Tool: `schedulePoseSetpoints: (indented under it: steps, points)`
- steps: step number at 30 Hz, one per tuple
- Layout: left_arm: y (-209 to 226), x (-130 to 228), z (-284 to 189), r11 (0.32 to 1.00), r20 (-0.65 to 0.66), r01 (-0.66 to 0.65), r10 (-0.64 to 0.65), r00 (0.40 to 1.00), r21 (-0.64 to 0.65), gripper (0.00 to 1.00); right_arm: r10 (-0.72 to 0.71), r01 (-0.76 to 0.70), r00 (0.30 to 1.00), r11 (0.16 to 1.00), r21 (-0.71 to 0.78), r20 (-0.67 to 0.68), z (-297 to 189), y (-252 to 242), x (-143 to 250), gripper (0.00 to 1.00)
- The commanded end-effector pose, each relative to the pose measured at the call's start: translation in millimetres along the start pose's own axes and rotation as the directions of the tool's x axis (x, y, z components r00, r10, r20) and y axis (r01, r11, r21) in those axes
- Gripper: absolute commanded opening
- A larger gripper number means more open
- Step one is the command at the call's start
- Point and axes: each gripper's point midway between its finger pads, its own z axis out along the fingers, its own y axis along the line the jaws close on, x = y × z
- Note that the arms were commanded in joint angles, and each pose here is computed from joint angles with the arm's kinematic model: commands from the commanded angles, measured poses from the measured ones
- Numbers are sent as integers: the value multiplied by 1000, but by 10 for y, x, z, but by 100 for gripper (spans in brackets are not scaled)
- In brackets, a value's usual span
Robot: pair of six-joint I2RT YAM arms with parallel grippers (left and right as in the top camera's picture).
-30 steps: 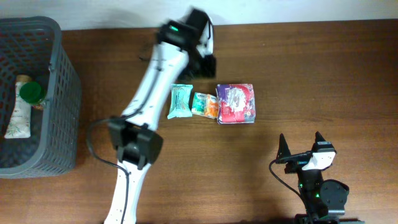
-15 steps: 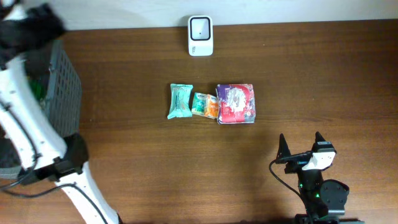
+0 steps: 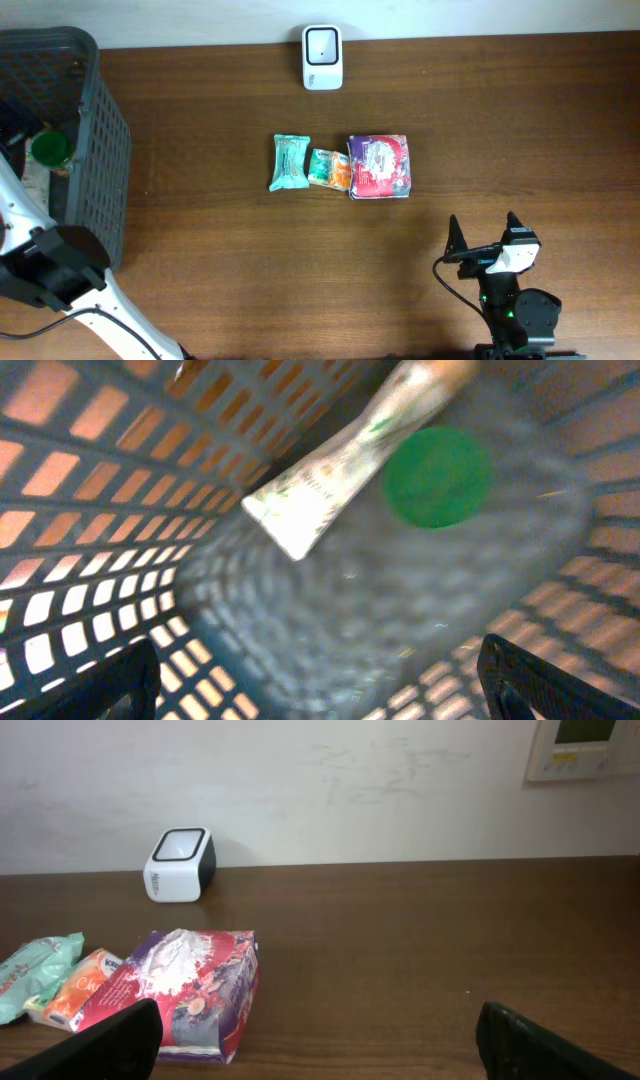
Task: Scan the item barcode
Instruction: 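Reach the left gripper into the basket and grasp the white Pantene tube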
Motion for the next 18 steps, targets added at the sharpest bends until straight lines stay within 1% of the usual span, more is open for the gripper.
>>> schedulePoseSetpoints:
  steps: [1, 4, 7, 9, 10, 13, 16, 18]
  points:
    - [208, 62, 208, 985, -34, -61, 56, 998, -159, 100, 4, -4, 1000, 1000, 14, -2, 2, -29, 29, 99]
    - [95, 101, 482, 972, -75, -191, 182, 980, -138, 100, 4, -4, 1000, 1000, 14, -2, 2, -29, 29, 99]
    - [-93, 220, 768, 934, -120, -354, 347, 930, -46, 100, 4, -4, 1000, 1000, 14, -2, 2, -29, 29, 99]
    - [-149, 368, 1004, 889, -163, -458, 451, 878, -9, 86, 4, -4, 1000, 1000, 14, -2, 2, -29, 29, 99]
    - [-166, 423, 1109, 872, -176, -489, 482, 859, -1, 84, 4, -4, 1000, 1000, 14, -2, 2, -29, 29, 99]
    - [-222, 513, 1372, 831, -178, -556, 549, 817, 13, 86, 4, -4, 1000, 1000, 14, -2, 2, -29, 29, 99]
    - [-287, 472, 1543, 802, -135, -598, 593, 794, 7, 86, 4, -4, 1000, 1000, 14, -2, 2, -29, 29, 99]
    - [-326, 374, 1586, 775, -92, -632, 629, 772, -5, 86, 4, -4, 1000, 1000, 14, -2, 2, -29, 29, 99]
